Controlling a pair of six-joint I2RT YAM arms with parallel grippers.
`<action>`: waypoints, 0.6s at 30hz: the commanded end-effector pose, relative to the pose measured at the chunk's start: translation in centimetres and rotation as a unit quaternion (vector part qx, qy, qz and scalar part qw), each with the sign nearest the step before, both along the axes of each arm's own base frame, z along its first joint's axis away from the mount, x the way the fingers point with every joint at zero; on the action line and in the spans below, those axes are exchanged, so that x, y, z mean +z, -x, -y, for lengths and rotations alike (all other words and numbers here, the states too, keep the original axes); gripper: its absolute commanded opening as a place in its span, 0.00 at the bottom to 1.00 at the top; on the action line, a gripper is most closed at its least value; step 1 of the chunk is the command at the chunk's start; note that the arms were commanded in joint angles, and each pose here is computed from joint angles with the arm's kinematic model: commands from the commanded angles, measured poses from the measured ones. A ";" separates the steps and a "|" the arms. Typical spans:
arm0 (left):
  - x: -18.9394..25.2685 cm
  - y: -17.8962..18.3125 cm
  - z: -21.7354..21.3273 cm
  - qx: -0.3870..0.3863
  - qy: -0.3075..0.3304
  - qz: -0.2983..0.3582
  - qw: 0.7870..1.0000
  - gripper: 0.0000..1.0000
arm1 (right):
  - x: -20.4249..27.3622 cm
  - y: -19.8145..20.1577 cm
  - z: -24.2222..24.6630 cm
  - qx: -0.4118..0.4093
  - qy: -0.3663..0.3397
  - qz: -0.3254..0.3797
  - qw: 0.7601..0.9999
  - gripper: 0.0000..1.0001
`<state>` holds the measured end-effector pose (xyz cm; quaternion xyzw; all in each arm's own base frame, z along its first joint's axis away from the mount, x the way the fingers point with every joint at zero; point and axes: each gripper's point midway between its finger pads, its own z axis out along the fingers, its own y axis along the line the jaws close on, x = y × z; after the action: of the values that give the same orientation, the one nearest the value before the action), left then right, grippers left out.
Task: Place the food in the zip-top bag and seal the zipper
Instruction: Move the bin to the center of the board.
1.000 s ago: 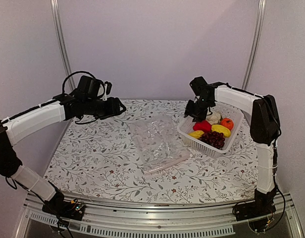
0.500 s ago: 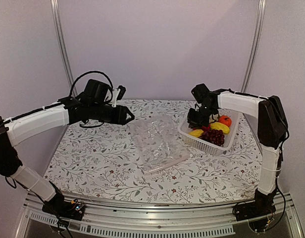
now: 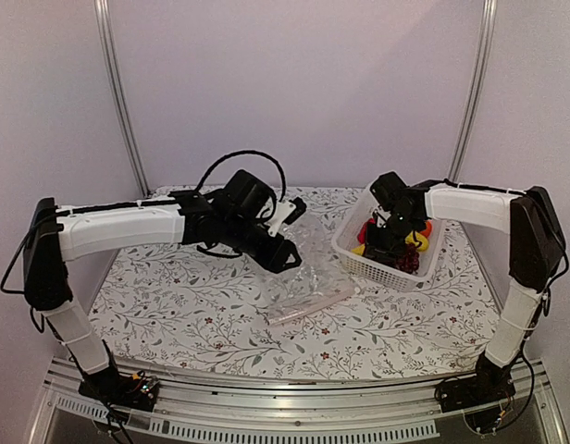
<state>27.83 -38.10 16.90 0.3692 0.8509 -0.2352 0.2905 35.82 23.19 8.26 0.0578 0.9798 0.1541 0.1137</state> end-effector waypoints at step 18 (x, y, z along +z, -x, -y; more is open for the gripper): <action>-5.5 6.7 4.9 -0.156 -0.195 0.127 0.960 0.62 | 5.5 4.5 4.9 0.021 0.005 0.060 0.998 0.30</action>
<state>21.90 -45.24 10.53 0.5466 0.7882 -0.0993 0.2647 29.71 17.24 10.55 0.0489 0.9834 0.1246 0.1224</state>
